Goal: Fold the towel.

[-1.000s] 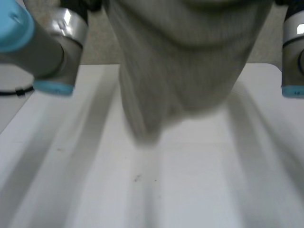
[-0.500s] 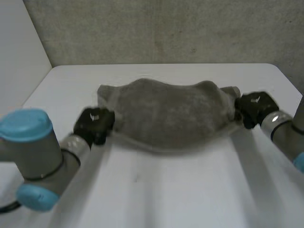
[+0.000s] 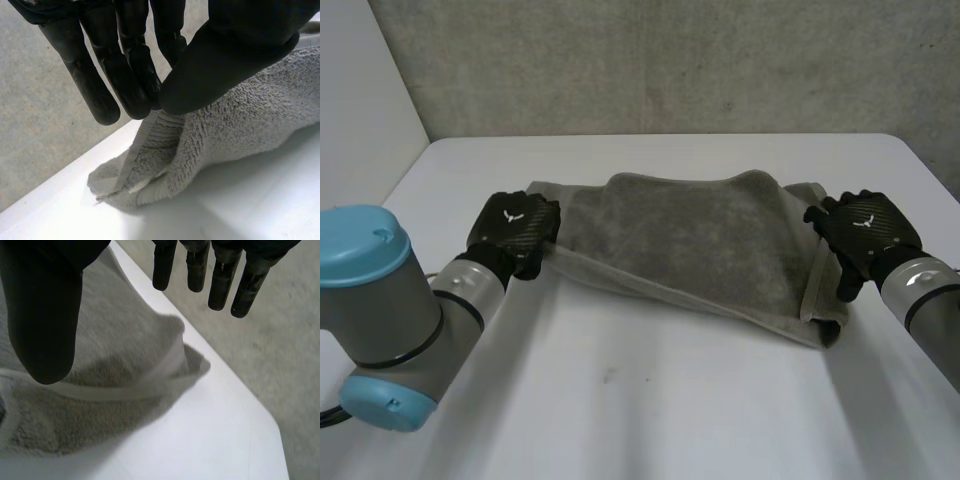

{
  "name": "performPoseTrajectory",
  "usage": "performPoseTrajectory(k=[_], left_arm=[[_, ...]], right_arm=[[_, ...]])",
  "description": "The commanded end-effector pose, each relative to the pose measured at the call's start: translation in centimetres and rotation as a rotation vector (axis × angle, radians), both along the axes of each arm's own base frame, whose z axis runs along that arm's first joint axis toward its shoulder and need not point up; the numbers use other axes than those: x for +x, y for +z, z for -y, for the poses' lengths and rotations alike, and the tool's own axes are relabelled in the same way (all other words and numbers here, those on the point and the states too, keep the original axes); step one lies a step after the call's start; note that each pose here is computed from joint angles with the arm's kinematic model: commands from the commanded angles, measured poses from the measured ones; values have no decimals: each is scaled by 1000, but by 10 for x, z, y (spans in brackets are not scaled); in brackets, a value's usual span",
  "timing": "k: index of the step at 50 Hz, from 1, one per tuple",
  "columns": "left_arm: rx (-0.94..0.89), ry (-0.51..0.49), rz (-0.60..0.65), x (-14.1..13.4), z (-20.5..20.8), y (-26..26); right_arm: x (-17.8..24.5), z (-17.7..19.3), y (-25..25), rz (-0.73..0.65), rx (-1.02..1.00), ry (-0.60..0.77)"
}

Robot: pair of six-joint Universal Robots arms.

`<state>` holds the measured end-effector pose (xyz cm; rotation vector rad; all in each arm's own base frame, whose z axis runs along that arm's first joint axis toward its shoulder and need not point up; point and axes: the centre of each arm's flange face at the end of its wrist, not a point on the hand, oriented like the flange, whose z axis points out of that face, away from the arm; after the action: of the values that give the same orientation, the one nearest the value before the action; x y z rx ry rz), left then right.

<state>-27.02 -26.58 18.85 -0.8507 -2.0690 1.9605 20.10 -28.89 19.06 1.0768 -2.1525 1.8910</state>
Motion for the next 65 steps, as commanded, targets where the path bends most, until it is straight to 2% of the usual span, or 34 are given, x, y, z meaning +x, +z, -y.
performPoseTrajectory(k=[1,3,6,9,26,31,41,52,65], left_arm=[[-20,2,-11,-5,13,3],[-24,3,-13,-6,15,4],[-21,5,-13,-6,18,2],[-21,7,-13,-6,18,2],[7,12,-6,-5,19,-7],[5,18,-6,-3,21,-7],[11,29,-4,1,23,-9],[11,30,-3,0,23,-9],[12,32,-3,1,23,-9]], right_arm=[[14,-28,3,-93,-47,171],[19,-38,-4,-191,-30,223],[18,-43,-8,-236,-15,243],[15,-50,-20,-336,43,282],[12,-46,-46,-515,41,379],[0,-35,-55,-564,46,360],[-24,-13,-51,-599,32,283],[-24,-14,-54,-586,24,282],[-19,-11,-59,-459,-1,253]])
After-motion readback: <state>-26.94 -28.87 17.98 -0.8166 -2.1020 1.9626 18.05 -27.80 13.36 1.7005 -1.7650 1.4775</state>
